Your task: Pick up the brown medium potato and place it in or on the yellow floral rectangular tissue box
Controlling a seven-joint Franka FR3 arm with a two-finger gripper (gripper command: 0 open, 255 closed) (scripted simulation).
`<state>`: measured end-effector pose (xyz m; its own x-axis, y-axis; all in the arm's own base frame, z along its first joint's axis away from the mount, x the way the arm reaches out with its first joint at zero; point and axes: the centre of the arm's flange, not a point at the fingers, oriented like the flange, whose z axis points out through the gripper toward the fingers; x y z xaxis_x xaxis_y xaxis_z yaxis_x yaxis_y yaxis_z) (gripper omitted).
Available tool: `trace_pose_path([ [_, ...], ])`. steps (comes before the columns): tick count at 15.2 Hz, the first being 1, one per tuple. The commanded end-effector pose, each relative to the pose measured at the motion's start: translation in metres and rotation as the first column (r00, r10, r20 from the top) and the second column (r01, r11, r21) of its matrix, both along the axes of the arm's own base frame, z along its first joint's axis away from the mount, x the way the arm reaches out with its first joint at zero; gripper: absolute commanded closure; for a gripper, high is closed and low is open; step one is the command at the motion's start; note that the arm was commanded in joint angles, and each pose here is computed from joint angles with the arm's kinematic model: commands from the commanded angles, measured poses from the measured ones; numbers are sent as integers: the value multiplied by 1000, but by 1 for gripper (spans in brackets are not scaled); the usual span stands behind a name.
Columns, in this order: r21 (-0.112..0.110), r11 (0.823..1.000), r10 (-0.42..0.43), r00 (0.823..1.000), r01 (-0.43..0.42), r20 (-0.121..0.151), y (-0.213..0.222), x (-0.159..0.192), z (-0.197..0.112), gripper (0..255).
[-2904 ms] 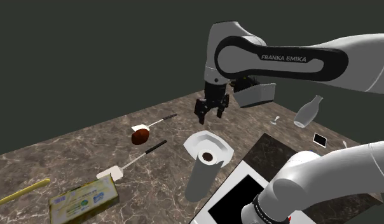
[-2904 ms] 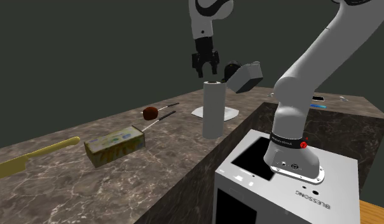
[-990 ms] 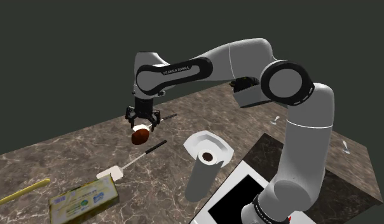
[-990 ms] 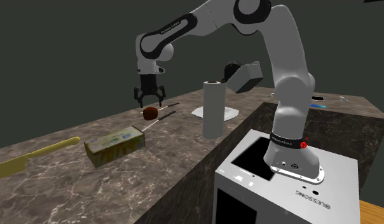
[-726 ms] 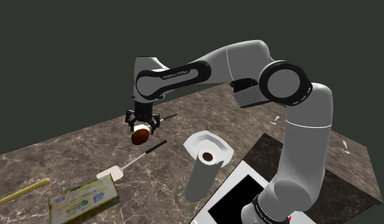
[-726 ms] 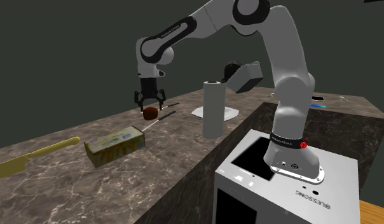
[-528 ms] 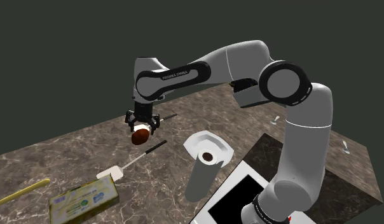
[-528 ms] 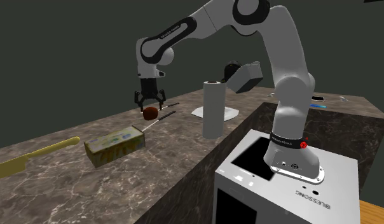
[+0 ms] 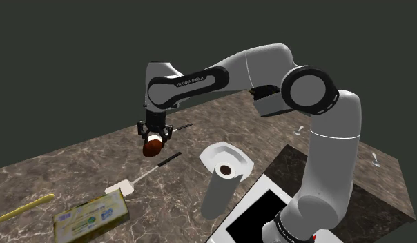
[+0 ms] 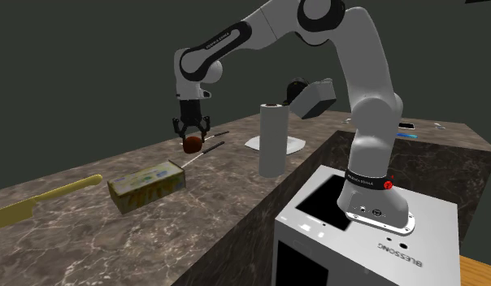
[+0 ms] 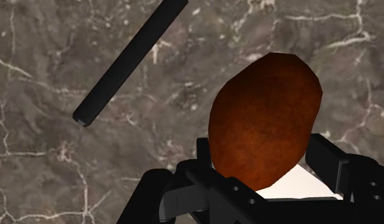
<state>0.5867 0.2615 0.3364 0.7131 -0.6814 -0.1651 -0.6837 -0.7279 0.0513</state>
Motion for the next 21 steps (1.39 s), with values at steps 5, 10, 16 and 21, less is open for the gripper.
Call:
trace_pose_path([
  [5,0,1000,1,1000,-1,-1,0,0,-1,255],
  [10,0,1000,1,1000,-1,-1,0,0,26,255],
  [16,0,1000,1,1000,-1,-1,0,0,57,255],
  [21,0,1000,1,1000,-1,-1,0,0,84,255],
])
